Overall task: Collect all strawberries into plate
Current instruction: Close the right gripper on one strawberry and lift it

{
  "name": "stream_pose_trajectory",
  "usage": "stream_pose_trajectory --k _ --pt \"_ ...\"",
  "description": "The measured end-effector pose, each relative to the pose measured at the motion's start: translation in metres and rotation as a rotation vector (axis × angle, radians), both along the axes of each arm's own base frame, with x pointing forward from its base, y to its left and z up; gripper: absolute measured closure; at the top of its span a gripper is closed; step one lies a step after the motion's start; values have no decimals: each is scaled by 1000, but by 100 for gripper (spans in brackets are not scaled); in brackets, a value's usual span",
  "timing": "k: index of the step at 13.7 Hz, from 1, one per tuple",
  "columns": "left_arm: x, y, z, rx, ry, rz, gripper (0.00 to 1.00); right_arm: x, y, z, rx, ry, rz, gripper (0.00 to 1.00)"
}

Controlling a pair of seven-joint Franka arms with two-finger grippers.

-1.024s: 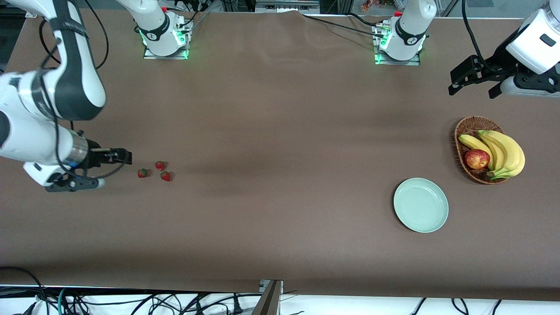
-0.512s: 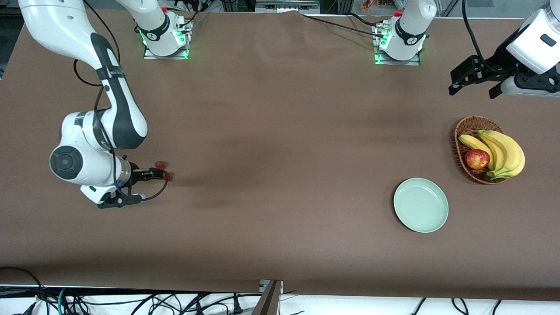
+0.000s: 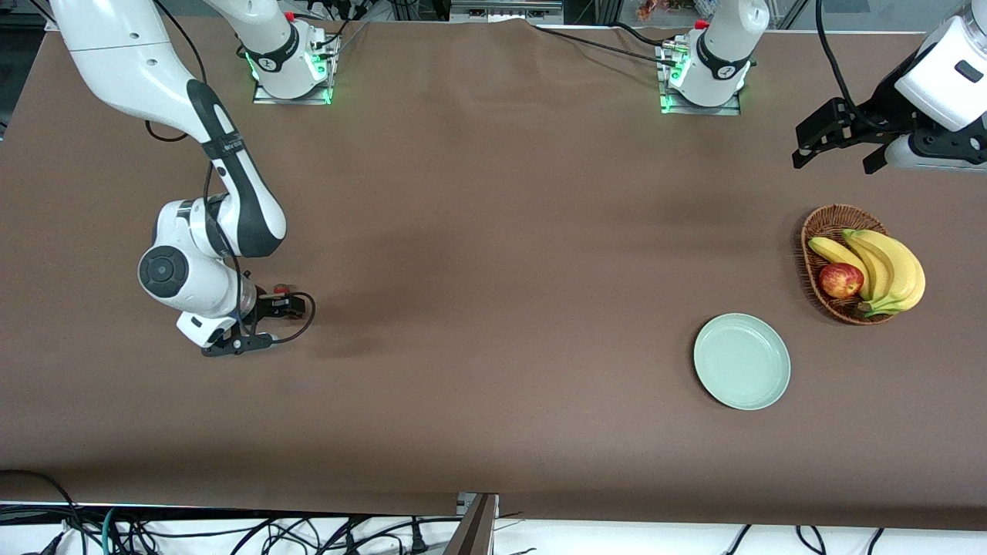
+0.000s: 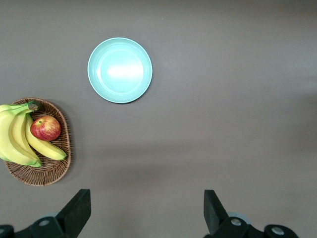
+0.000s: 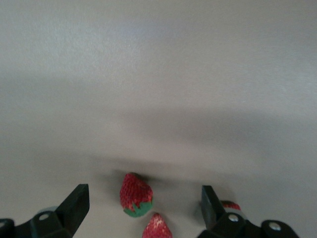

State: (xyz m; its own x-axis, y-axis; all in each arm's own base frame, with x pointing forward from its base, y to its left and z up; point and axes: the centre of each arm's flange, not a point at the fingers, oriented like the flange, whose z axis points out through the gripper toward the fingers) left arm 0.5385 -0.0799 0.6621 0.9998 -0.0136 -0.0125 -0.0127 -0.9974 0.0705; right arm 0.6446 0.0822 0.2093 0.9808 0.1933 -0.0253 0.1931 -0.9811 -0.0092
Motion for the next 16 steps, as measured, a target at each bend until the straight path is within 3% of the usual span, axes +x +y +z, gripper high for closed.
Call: stream_pose_trajectory --k 8,10,16 --pt "0 0 0 0 0 0 0 -13 3 -31 5 -33 62 0" --pt "0 0 0 0 0 0 0 -13 3 -31 5 -33 70 5" --pt "0 0 0 0 0 0 0 -12 3 -30 6 -35 103 70"
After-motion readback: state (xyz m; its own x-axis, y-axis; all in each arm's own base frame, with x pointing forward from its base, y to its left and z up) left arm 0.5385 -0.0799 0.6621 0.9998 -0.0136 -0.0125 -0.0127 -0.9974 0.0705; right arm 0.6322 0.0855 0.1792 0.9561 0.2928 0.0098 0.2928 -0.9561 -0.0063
